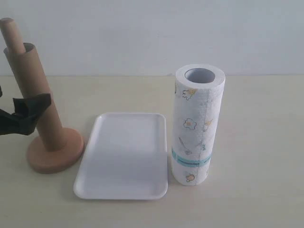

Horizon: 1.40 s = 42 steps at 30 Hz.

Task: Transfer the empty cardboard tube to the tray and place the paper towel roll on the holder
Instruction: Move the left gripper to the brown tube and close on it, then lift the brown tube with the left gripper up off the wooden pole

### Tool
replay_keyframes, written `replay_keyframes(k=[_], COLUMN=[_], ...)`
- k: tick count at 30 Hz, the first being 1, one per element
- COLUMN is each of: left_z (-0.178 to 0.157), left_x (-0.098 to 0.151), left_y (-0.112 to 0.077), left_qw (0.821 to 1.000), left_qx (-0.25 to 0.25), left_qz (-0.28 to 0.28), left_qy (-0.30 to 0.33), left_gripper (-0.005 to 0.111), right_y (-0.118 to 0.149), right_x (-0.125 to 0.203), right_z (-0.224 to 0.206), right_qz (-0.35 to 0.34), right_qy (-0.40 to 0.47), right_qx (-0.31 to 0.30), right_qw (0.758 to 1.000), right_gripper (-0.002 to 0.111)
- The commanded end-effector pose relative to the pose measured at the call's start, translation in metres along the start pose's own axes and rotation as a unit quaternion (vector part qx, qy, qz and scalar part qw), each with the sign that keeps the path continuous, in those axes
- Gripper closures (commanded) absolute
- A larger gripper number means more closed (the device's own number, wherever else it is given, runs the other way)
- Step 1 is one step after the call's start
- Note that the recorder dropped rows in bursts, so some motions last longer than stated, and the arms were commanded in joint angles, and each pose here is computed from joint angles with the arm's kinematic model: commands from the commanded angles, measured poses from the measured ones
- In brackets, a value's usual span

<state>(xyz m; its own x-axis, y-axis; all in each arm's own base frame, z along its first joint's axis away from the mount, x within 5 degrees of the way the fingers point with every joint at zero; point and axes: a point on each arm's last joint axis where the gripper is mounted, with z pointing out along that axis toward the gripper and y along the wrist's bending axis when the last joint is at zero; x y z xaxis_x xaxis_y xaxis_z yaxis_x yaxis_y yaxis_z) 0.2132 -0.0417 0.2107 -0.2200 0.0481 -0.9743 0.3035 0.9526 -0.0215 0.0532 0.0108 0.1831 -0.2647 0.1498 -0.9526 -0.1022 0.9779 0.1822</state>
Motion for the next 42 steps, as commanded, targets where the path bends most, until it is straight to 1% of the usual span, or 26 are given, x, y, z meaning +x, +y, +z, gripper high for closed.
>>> replay_keyframes(k=[1, 6, 14, 16, 17, 20, 23, 25, 26, 27, 33, 39, 42], left_z=[0.014, 0.035, 0.062, 0.065, 0.066, 0.066, 0.066, 0.066, 0.066, 0.066, 0.063, 0.045, 0.033], left_x=[0.004, 0.009, 0.015, 0.017, 0.018, 0.019, 0.020, 0.020, 0.019, 0.019, 0.011, -0.018, -0.036], left_y=[0.003, 0.009, 0.015, 0.015, 0.016, 0.018, 0.018, 0.018, 0.018, 0.018, 0.017, 0.015, 0.014], left_qw=[1.000, 1.000, 1.000, 1.000, 0.999, 0.999, 0.998, 0.998, 0.998, 0.999, 0.999, 0.998, 0.996], left_qx=[-0.002, -0.014, -0.014, -0.014, -0.014, -0.025, -0.028, -0.027, -0.027, -0.026, -0.027, -0.034, -0.036], left_qz=[0.010, 0.014, 0.010, 0.009, 0.010, 0.019, 0.036, 0.036, 0.037, 0.038, 0.038, 0.046, 0.028], left_qy=[-0.013, 0.005, 0.023, 0.027, 0.029, 0.030, 0.036, 0.033, 0.032, 0.028, 0.010, -0.034, -0.072], left_gripper=[-0.003, -0.003, -0.003, 0.003, 0.008, 0.036, 0.070, 0.089, 0.098, 0.102, 0.103, 0.103, 0.103], right_y=[0.000, 0.000, 0.000, 0.000, 0.000, 0.000, 0.000, 0.000, 0.000, 0.000, 0.000, 0.000, 0.000], right_x=[-0.001, -0.001, -0.001, -0.001, -0.001, -0.001, -0.001, -0.001, -0.001, -0.001, -0.001, -0.001, -0.001], right_z=[0.000, 0.000, 0.000, 0.000, 0.000, 0.000, 0.000, 0.000, 0.000, 0.000, 0.000, 0.000, 0.000], right_qz=[-0.003, -0.003, -0.003, -0.004, -0.004, -0.004, -0.004, -0.004, -0.004, -0.004, -0.004, -0.004, -0.004], right_qy=[-0.006, -0.006, -0.006, -0.006, -0.006, -0.006, -0.006, -0.006, -0.006, -0.006, -0.006, -0.006, -0.006], right_qx=[0.001, 0.001, 0.001, 0.001, 0.001, 0.001, 0.001, 0.001, 0.001, 0.001, 0.001, 0.001, 0.001], right_qw=[1.000, 1.000, 1.000, 1.000, 1.000, 1.000, 1.000, 1.000, 1.000, 1.000, 1.000, 1.000, 1.000], right_gripper=[0.108, 0.108, 0.108, 0.108, 0.108, 0.108, 0.108, 0.108, 0.108, 0.108, 0.108, 0.108, 0.108])
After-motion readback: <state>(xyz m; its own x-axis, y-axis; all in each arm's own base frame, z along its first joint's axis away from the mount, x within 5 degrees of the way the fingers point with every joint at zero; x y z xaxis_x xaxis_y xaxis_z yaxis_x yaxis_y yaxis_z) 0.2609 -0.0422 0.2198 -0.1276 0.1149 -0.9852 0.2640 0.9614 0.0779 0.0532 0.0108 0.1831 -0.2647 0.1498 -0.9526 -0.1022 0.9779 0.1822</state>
